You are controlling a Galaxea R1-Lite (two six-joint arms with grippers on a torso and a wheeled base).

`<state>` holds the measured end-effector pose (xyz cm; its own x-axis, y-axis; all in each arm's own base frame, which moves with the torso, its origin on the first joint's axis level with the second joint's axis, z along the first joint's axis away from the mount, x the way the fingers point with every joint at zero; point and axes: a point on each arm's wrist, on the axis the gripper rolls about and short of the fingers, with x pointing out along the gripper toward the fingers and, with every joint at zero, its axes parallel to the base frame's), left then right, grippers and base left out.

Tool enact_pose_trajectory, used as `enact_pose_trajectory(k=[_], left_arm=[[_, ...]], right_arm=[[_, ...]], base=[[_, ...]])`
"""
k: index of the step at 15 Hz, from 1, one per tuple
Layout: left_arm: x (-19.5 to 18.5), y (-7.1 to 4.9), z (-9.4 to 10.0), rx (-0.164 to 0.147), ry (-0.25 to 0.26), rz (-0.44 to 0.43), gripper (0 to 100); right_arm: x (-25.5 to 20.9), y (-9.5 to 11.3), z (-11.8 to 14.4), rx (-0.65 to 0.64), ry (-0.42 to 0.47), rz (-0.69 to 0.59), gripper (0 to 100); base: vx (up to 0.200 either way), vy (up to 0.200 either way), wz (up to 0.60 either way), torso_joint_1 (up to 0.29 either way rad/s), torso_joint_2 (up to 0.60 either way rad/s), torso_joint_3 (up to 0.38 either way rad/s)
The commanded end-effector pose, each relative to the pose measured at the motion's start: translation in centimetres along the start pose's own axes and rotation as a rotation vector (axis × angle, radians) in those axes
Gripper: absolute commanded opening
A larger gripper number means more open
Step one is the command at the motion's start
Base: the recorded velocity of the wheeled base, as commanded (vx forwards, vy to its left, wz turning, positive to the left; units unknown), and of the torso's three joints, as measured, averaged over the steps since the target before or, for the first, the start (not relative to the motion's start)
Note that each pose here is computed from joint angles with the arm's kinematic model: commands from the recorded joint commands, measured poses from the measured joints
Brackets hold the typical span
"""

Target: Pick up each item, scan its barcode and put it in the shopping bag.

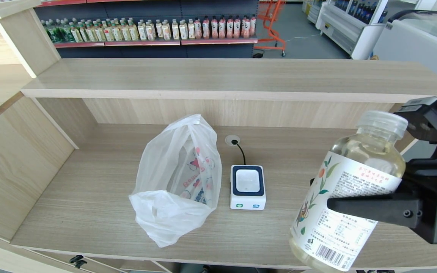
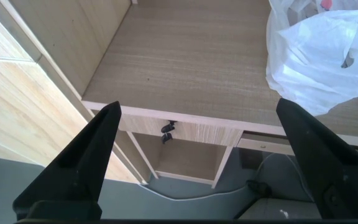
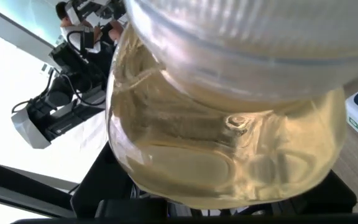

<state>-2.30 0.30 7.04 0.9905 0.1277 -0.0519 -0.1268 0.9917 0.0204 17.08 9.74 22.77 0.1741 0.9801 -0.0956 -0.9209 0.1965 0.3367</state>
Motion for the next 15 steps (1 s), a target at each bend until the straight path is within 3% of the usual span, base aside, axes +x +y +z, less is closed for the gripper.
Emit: enact_pose_trajectory(k=[1, 6, 8, 11, 15], left_arm=[[0.0, 0.0, 0.0, 0.0, 0.0, 0.001, 100], [0.0, 0.0, 0.0, 0.0, 0.0, 0.001, 100], [0.0, 0.0, 0.0, 0.0, 0.0, 0.001, 100], [0.0, 0.0, 0.0, 0.0, 0.0, 0.001, 100], [0.0, 0.0, 0.0, 0.0, 0.0, 0.001, 100]], right_arm=[[0.1, -0.1, -0.1, 0.002, 0.002, 0.0, 0], [0.1, -0.1, 0.0, -0.002, 0.001, -0.002, 0], [0.1, -0.7, -0.1, -0.099, 0.002, -0.037, 0], [-0.7, -5.9, 0.2, -0.513, 0.071, -0.387, 0], [0.1, -10.4, -0.3, -0.689, 0.02, -0.447, 0]], base=[[0.0, 0.0, 0.0, 0.0, 0.0, 0.0], [0.0, 0.0, 0.0, 0.0, 0.0, 0.0], [0.0, 0.0, 0.0, 0.0, 0.0, 0.0], [0.0, 0.0, 0.0, 0.0, 0.0, 0.0], [0.0, 0.0, 0.0, 0.0, 0.0, 0.0]])
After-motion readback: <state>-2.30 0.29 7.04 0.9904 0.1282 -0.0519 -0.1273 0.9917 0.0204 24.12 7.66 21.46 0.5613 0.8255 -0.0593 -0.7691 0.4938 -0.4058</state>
